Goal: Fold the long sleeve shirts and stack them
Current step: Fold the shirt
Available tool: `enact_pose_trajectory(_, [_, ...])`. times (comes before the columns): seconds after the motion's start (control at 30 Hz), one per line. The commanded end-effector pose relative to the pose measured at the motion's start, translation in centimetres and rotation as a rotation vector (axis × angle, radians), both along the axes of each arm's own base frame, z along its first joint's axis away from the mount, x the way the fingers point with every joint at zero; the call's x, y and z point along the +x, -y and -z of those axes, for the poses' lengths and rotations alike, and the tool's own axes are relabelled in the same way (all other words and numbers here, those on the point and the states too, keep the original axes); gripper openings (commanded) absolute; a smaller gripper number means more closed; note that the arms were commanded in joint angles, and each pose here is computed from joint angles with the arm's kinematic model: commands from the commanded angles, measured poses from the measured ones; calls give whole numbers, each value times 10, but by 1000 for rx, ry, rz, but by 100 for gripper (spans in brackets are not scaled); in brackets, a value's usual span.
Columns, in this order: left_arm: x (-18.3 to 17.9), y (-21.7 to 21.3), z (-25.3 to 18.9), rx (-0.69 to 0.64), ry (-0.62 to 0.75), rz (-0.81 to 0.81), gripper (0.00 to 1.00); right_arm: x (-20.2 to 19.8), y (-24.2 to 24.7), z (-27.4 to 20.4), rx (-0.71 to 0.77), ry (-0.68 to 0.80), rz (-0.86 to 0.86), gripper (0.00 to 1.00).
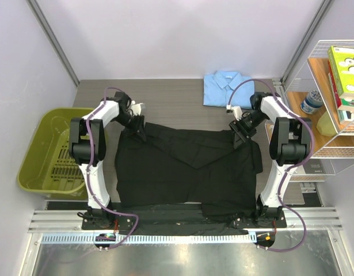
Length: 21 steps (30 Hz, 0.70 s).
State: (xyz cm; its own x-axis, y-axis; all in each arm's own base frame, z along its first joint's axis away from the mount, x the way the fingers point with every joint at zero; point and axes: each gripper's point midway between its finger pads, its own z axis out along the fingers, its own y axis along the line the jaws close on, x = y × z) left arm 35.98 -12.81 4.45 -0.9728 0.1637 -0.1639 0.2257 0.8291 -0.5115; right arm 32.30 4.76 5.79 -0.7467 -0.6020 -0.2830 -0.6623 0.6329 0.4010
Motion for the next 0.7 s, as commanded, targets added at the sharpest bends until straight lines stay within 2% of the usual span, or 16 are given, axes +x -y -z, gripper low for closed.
enact_pose_trajectory(0.0, [8,9,-25,-49,46,30,21,8,0,-4,0,27,-26,63])
enact_pose_trajectory(0.1, [-3,9,-37,-51,55,63,9,8,1,-3,3,29,-35,55])
enact_pose_trajectory(0.13, [-9,8,-39,-47,37,67,1,8,1,-2,4,28,-39,47])
enact_pose_trajectory(0.27, [-23,3,-48,-24,34,72,0,4,1,-4,10,20,-60,34])
enact_pose_trajectory(0.3, [-25,0,-53,-9,55,68,6,4,0,-6,12,21,-61,34])
enact_pose_trajectory(0.33, [-24,-3,-54,14,76,63,29,4,0,-6,14,20,-67,34])
enact_pose_trajectory(0.43, [-15,-10,-64,47,194,70,49,3,-1,-11,18,27,-66,35])
enact_pose_trajectory(0.5, [-6,-11,-63,53,244,87,52,4,-2,-16,25,33,-67,37])
enact_pose_trajectory(0.67, [10,-11,-37,61,254,174,58,10,-7,-27,46,39,-41,46])
